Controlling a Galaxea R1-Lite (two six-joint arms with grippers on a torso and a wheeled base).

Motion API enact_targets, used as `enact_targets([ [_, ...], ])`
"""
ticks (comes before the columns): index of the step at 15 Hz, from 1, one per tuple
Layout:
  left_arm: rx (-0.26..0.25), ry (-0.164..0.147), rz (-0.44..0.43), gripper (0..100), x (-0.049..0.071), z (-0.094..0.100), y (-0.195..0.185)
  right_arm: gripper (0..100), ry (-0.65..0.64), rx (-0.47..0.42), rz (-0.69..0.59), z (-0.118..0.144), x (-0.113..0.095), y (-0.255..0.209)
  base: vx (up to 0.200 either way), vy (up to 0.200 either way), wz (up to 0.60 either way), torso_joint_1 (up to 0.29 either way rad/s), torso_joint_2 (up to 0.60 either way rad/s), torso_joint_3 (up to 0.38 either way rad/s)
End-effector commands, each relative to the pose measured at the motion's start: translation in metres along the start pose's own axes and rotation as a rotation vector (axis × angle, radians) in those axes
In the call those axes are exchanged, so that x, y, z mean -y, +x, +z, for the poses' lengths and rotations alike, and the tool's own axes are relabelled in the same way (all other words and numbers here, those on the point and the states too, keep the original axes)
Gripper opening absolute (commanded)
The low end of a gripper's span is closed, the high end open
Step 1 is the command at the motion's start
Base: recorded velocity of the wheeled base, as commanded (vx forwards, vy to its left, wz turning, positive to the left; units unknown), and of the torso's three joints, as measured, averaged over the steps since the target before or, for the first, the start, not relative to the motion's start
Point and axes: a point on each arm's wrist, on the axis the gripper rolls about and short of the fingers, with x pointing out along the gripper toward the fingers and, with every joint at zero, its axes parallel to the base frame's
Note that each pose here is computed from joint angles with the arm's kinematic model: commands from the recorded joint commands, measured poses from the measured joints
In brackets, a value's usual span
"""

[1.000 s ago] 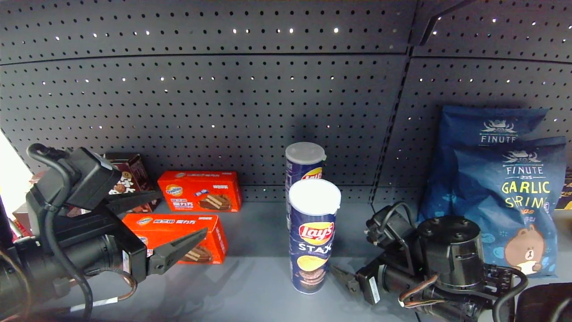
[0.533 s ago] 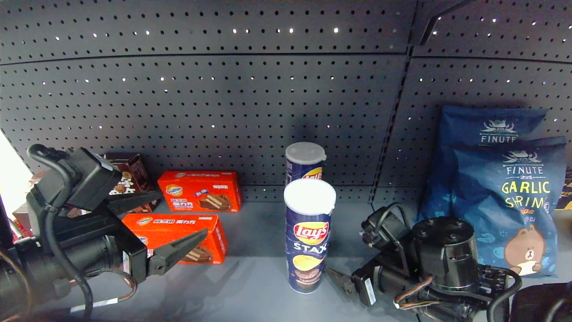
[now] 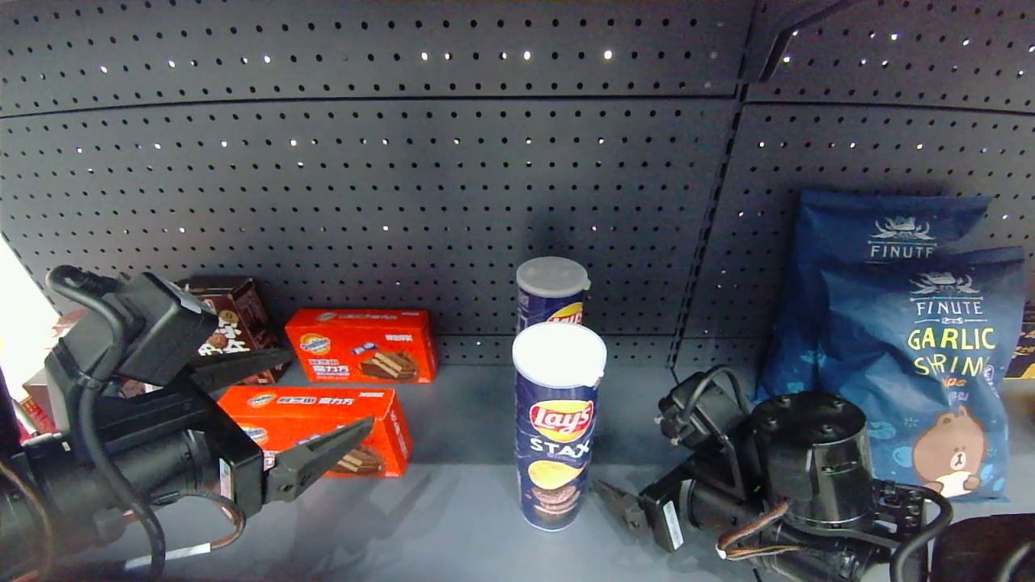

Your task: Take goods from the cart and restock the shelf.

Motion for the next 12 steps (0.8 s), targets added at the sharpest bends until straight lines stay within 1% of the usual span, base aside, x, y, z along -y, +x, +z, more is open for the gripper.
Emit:
enact_targets([
  [1, 0.023, 0.003, 0.007, 100, 0.001, 0.0, -0.01, 100, 0.027, 0.077, -0.029, 0.015, 0.009, -0.022, 0.0, 0.0, 0.0, 0.0, 0.0, 0.0],
  [3, 0.049, 0.004, 0.016, 100, 0.003, -0.001, -0.021, 100, 0.053, 0.119, -0.087, 0.022, 0.021, -0.037, 0.0, 0.0, 0.0, 0.0, 0.0, 0.0],
  [4, 0.067, -0.006, 0.037, 100, 0.004, -0.006, -0.034, 100, 0.074, 0.144, -0.137, 0.022, 0.036, -0.053, 0.0, 0.0, 0.0, 0.0, 0.0, 0.0],
  [5, 0.067, -0.006, 0.037, 100, 0.004, -0.006, -0.034, 100, 0.074, 0.144, -0.137, 0.022, 0.036, -0.053, 0.0, 0.0, 0.0, 0.0, 0.0, 0.0],
  [6, 0.062, -0.025, 0.118, 100, -0.001, -0.02, -0.05, 100, 0.108, 0.167, -0.234, 0.017, 0.06, -0.075, 0.0, 0.0, 0.0, 0.0, 0.0, 0.0],
  [7, 0.067, -0.034, 0.146, 100, 0.0, -0.028, -0.059, 100, 0.124, 0.189, -0.279, 0.018, 0.069, -0.088, 0.0, 0.0, 0.0, 0.0, 0.0, 0.0],
  [8, 0.072, -0.039, 0.152, 100, 0.0, -0.029, -0.062, 100, 0.127, 0.189, -0.288, 0.018, 0.071, -0.09, 0.0, 0.0, 0.0, 0.0, 0.0, 0.0],
  [9, 0.087, -0.071, 0.164, 100, 0.004, -0.036, -0.071, 100, 0.145, 0.207, -0.345, 0.017, 0.082, -0.103, 0.0, 0.0, 0.0, 0.0, 0.0, 0.0],
  [10, 0.096, -0.088, 0.175, 100, 0.005, -0.04, -0.076, 100, 0.155, 0.223, -0.38, 0.017, 0.087, -0.109, 0.0, 0.0, 0.0, 0.0, 0.0, 0.0],
  [11, 0.105, -0.105, 0.219, 100, 0.006, -0.048, -0.085, 100, 0.175, 0.258, -0.455, 0.018, 0.099, -0.123, 0.0, 0.0, 0.0, 0.0, 0.0, 0.0],
  [12, 0.111, -0.109, 0.245, 100, 0.008, -0.054, -0.09, 100, 0.186, 0.275, -0.498, 0.016, 0.104, -0.132, 0.0, 0.0, 0.0, 0.0, 0.0, 0.0],
])
